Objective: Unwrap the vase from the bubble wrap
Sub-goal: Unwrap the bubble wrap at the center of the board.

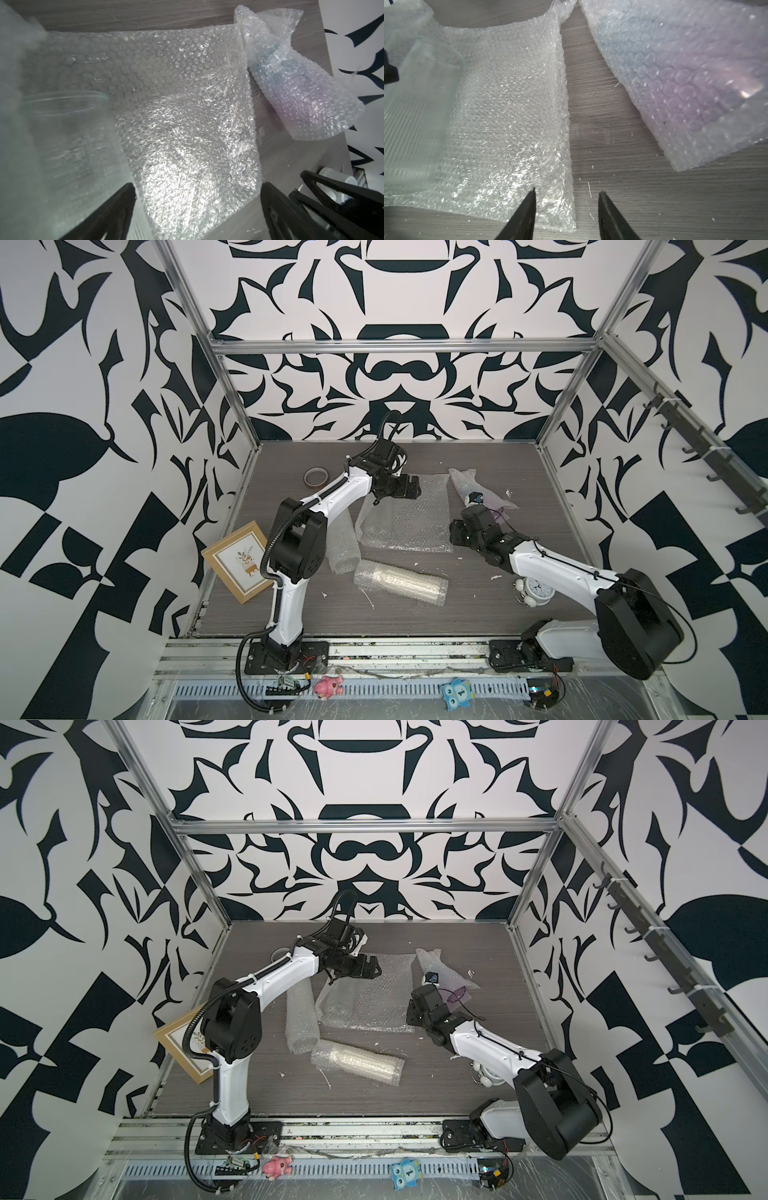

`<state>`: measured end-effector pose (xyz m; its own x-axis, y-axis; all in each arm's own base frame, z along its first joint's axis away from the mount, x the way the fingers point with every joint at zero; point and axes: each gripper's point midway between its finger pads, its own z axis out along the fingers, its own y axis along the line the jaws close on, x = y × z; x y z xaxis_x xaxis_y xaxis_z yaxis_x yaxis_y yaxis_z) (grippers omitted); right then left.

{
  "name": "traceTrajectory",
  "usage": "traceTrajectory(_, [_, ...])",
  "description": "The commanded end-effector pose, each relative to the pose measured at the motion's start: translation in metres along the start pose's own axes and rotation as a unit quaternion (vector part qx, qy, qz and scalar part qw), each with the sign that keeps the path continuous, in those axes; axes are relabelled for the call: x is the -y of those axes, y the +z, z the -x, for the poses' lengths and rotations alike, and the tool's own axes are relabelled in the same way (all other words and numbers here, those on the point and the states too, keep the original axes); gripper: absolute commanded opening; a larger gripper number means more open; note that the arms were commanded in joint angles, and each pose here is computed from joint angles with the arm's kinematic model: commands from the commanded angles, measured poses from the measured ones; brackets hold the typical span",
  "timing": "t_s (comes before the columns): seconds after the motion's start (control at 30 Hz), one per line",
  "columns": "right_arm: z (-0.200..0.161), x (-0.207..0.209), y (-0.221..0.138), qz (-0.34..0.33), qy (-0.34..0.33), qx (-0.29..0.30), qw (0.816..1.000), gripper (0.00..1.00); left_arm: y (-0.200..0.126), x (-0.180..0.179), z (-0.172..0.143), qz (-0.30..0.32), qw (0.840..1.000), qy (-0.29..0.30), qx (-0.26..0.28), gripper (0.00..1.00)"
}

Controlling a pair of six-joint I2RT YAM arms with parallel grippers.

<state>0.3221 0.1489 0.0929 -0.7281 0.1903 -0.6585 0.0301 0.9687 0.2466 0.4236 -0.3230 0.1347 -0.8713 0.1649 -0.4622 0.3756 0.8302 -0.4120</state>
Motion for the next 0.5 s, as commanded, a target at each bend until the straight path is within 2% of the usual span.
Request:
traceTrajectory(0.0, [0.009,0.002,-0.006,-0.006,0.005,0.015,1.0,0.51,-0.006,-0.029,0.01,0.044,0.999,-0.02,0.002,0.97])
traceTrajectory(0.47, [0.009,0.002,-0.004,-0.011,0.001,0.011,1.0,0.51,-0.033,-0.132,0.025,0.127,0.989,-0.073,0.019,0.98])
